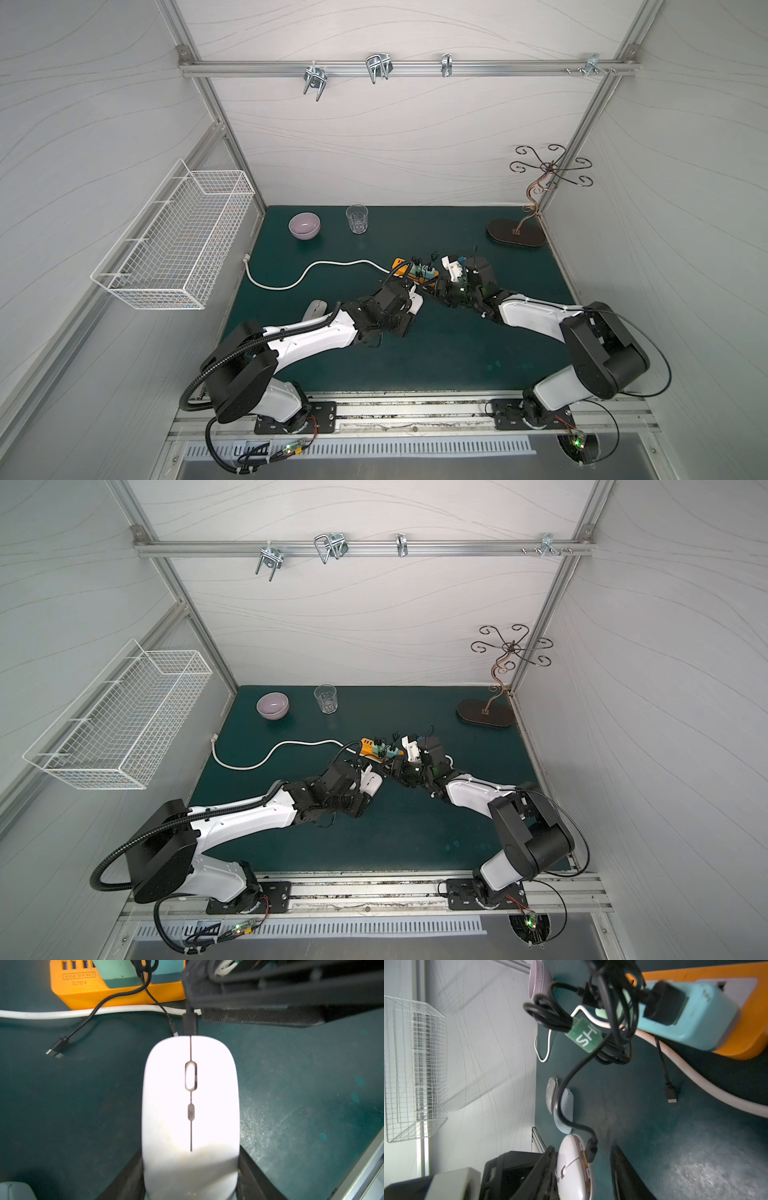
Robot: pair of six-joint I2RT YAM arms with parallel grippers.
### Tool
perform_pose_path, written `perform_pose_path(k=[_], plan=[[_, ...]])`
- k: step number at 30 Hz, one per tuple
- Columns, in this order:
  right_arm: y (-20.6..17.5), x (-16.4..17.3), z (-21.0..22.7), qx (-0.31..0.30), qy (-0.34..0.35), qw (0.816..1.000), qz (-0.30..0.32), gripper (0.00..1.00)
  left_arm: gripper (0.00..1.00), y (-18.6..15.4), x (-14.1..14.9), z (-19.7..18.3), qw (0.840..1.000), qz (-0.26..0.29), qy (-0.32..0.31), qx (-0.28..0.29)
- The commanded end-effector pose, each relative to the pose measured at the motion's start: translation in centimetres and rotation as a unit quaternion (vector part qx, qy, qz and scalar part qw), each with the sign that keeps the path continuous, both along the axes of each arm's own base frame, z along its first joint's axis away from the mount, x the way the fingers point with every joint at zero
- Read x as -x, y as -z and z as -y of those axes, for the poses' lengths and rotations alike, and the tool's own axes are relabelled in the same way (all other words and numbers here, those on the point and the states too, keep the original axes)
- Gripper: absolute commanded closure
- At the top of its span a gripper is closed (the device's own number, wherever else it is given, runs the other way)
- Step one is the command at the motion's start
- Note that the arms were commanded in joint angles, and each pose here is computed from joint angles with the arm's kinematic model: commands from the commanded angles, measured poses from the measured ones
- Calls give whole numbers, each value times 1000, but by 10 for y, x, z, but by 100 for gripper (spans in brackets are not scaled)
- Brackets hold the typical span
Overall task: Unplug the wireless mouse
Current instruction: Pick up the mouse from the center of the board, then remove the power cord from the mouse.
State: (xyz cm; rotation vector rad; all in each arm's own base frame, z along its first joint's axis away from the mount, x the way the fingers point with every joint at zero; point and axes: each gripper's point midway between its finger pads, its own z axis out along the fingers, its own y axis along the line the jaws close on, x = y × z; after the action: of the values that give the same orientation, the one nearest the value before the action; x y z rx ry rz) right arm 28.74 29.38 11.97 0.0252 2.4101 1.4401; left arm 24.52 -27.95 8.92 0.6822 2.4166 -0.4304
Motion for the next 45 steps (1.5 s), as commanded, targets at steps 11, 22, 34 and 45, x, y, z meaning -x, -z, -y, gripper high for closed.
perform_pose_path(k=[11,22,34,45], plan=[[-12,-5,-18,-29,-8,999,10,69,44,-29,-7,7,998,27,-21,54],[-12,-10,-23,-36,-5,999,8,86,44,-31,-7,5,998,29,-25,57],[-14,-8,-29,-44,-11,999,3,85,44,-36,-11,1,996,43,-40,61],[-15,-11,-31,-42,-8,999,11,100,44,-35,-8,4,997,32,-36,65]])
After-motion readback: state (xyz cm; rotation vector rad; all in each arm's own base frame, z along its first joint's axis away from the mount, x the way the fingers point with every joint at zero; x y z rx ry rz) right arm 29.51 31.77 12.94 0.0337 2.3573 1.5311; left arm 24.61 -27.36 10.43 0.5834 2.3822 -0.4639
